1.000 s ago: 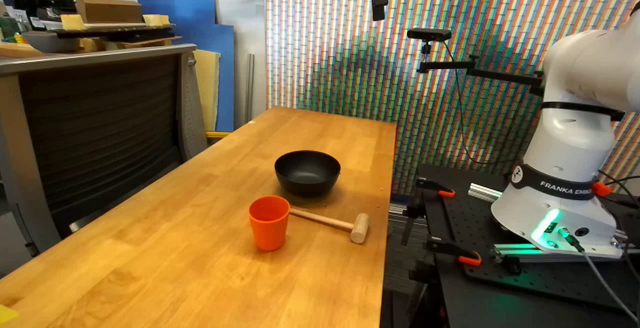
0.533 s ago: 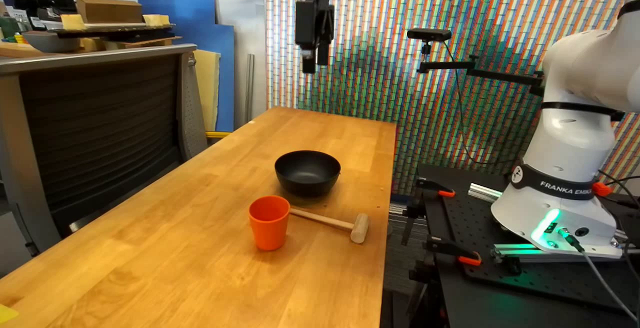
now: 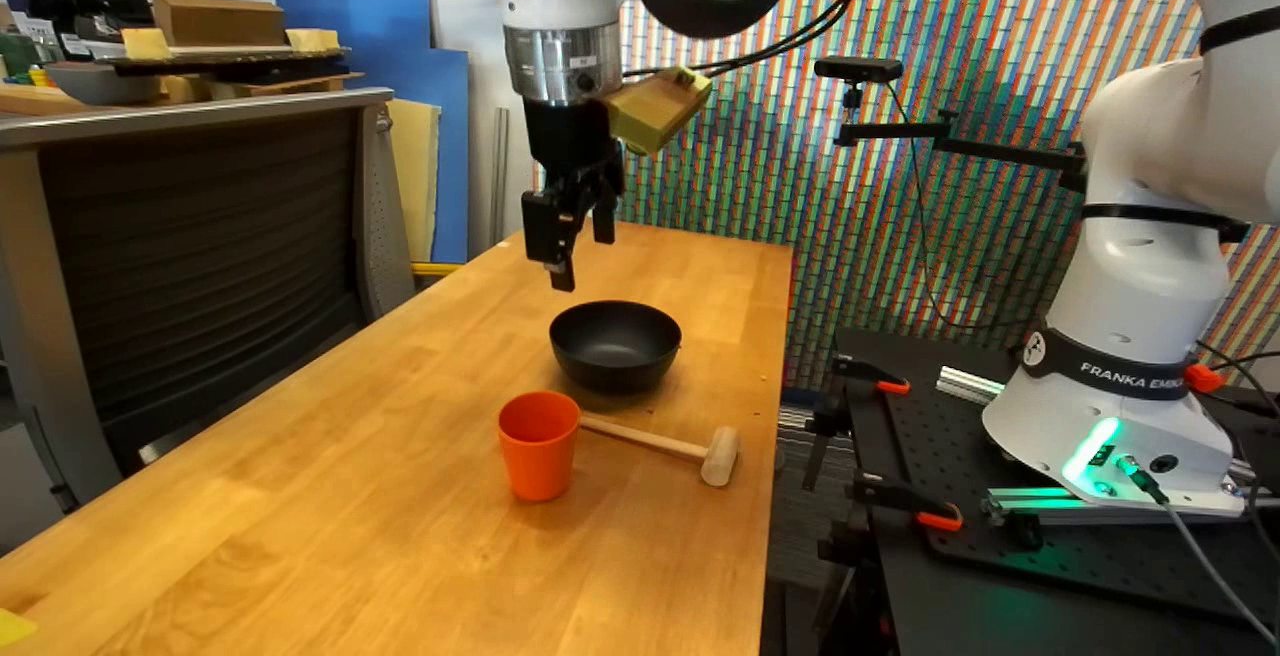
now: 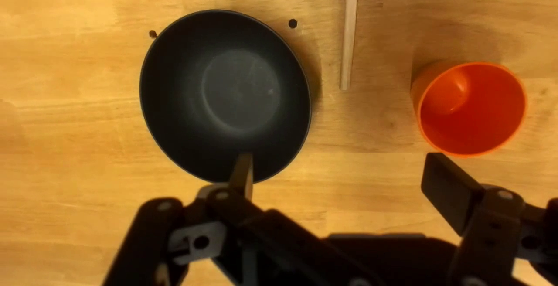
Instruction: Put the cup in the bowl
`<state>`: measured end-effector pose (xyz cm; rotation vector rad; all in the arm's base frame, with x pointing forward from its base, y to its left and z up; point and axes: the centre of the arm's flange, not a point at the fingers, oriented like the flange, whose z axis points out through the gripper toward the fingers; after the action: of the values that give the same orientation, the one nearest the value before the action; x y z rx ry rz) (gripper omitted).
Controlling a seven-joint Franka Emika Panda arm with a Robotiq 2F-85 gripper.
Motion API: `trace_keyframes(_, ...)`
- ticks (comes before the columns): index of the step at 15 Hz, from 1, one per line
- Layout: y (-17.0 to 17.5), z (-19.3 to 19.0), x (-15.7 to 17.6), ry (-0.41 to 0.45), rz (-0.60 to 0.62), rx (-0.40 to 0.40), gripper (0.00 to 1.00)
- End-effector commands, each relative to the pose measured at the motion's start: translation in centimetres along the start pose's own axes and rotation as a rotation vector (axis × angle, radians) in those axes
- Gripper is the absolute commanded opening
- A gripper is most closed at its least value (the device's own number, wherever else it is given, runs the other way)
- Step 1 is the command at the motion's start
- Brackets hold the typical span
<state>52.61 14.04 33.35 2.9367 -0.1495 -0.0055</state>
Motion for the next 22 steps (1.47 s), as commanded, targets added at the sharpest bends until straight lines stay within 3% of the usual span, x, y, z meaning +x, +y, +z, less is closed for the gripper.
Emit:
trace_keyframes(1, -2.9, 2.9, 1.8, -0.022, 0.036, -0.028, 1.00)
trace_keyframes(6, -6.1, 6.3, 1.9, -0.084, 0.056, -0.022, 1.00)
trace_keyframes(12, -7.2, 9.6, 2.4, -0.135, 0.101, -0.003, 1.00)
trace_keyframes(13, -7.4, 10.0, 2.5, -0.144, 0.102, 0.002, 0.75)
trace_keyframes(15, -7.9, 10.7, 2.4, -0.166, 0.110, 0.021, 0.66)
trace_keyframes(22, -8.2, 11.8, 2.6, -0.217, 0.137, 0.070, 0.11)
